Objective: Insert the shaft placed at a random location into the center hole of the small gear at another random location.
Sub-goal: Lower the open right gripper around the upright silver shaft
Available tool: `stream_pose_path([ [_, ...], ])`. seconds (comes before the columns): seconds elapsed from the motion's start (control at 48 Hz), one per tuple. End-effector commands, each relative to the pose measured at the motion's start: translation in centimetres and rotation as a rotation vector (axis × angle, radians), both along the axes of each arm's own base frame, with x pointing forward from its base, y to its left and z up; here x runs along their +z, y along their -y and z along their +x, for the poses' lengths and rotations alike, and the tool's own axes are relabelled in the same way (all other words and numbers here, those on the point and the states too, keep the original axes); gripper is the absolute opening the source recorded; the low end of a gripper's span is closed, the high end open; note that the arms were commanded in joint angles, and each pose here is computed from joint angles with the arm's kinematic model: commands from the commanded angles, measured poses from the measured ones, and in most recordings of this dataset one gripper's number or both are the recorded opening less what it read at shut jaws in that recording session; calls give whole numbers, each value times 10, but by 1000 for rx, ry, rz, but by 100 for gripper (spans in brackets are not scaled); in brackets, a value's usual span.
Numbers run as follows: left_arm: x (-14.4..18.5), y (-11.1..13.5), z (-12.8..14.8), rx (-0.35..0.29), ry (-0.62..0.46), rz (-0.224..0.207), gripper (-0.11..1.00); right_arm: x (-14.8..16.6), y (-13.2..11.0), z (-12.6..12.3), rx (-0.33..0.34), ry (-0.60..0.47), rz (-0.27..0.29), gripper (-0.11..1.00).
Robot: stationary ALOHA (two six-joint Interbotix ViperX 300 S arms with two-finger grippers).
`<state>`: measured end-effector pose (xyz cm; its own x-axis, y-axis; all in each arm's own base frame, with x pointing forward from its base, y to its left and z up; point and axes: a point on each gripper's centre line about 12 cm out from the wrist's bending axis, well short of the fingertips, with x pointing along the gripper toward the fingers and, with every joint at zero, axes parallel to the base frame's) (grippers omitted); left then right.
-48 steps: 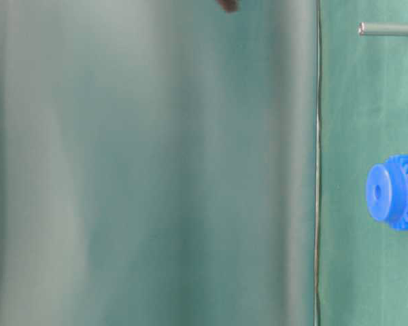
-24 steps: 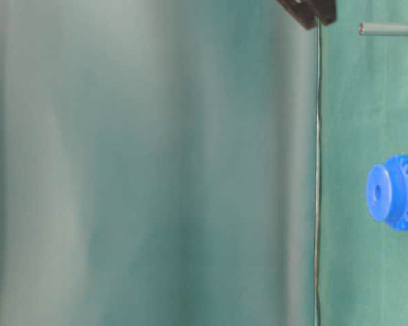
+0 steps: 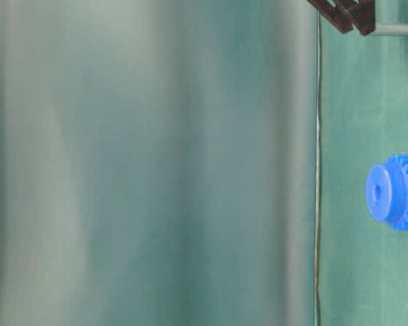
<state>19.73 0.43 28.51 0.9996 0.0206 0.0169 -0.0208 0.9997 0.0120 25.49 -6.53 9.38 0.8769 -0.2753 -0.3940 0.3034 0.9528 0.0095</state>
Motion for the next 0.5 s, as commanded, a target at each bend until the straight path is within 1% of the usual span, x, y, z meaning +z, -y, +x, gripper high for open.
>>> stream_pose_path([
  [0.0,7,-1,2,2,17,2,0,5,3,7,-3,29,-20,80],
  [0.208,6,-1,2,2,15,2,0,3,4,11,-3,23,-18,79],
  [0.313,6,-1,2,2,14,2,0,2,4,11,-4,19,-17,71],
  [0.354,6,-1,2,2,14,2,0,1,4,11,-4,17,-16,66],
  [0.375,6,-1,2,2,14,2,0,1,4,12,-4,17,-16,62],
  [0.438,6,-1,2,4,15,2,0,1,4,11,-3,12,-16,46],
  [0.479,6,-1,2,2,14,2,0,0,5,11,-6,8,-16,32],
])
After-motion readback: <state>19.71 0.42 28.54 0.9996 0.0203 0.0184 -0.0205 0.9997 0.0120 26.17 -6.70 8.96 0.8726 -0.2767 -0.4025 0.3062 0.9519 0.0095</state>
